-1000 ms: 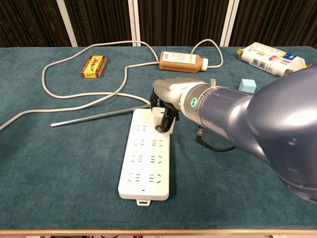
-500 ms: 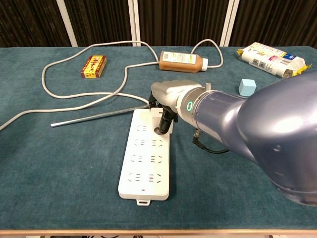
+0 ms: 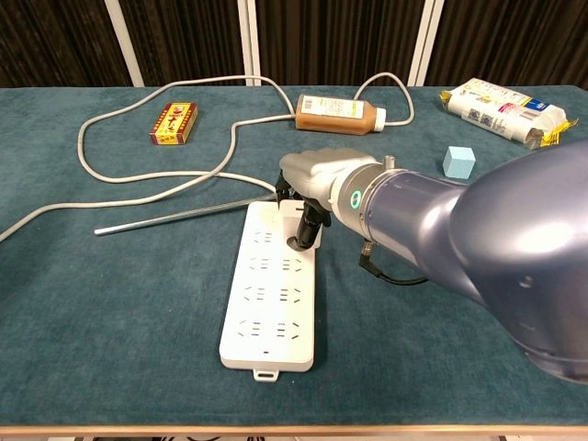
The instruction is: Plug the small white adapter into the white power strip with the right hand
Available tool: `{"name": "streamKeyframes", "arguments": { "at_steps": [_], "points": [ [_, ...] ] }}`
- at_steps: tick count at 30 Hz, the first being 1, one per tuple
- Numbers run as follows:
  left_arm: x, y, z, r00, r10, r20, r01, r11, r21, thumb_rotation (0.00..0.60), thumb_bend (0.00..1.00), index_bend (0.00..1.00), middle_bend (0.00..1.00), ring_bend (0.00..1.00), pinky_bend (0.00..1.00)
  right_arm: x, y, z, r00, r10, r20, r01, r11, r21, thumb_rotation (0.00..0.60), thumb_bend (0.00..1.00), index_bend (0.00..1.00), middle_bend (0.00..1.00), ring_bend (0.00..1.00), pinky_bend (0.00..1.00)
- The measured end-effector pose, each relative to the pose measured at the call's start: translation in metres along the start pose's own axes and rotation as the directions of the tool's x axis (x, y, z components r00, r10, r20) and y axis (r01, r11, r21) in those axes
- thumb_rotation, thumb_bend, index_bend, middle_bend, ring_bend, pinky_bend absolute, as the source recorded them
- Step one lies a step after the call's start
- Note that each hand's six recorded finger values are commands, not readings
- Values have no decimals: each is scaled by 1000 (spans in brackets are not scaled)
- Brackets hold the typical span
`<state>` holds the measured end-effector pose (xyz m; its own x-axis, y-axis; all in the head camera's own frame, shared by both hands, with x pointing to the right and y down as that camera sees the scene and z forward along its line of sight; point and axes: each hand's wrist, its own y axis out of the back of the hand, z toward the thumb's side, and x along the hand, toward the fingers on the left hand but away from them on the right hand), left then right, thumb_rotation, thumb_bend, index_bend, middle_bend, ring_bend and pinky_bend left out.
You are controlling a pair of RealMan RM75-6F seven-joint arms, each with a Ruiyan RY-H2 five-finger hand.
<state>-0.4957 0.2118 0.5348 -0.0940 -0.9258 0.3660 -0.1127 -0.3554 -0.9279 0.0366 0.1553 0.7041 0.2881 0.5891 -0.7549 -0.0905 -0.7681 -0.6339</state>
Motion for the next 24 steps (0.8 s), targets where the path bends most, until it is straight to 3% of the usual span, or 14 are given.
{"name": "streamKeyframes", "arguments": {
  "at_steps": [4,11,24],
  "points": [
    [0,0,0,1000,0,0,0,1000,-1,600,90,200,0,0,0,1,-1,-1,1000,7,-9,-7,1000,16,600,515,399,452,449,328],
    [0,0,0,1000,-1,-1,1,1000,-1,600,90,200,0,0,0,2,3,0,1000,7,-25,-6,999,38,600,515,248,313,311,319],
    [0,0,0,1000,-3,0,3,1000,0,600,90,200,0,0,0,9,10,-4,999,14,-40,-12,999,47,600,511,173,237,217,277]
  ]
}}
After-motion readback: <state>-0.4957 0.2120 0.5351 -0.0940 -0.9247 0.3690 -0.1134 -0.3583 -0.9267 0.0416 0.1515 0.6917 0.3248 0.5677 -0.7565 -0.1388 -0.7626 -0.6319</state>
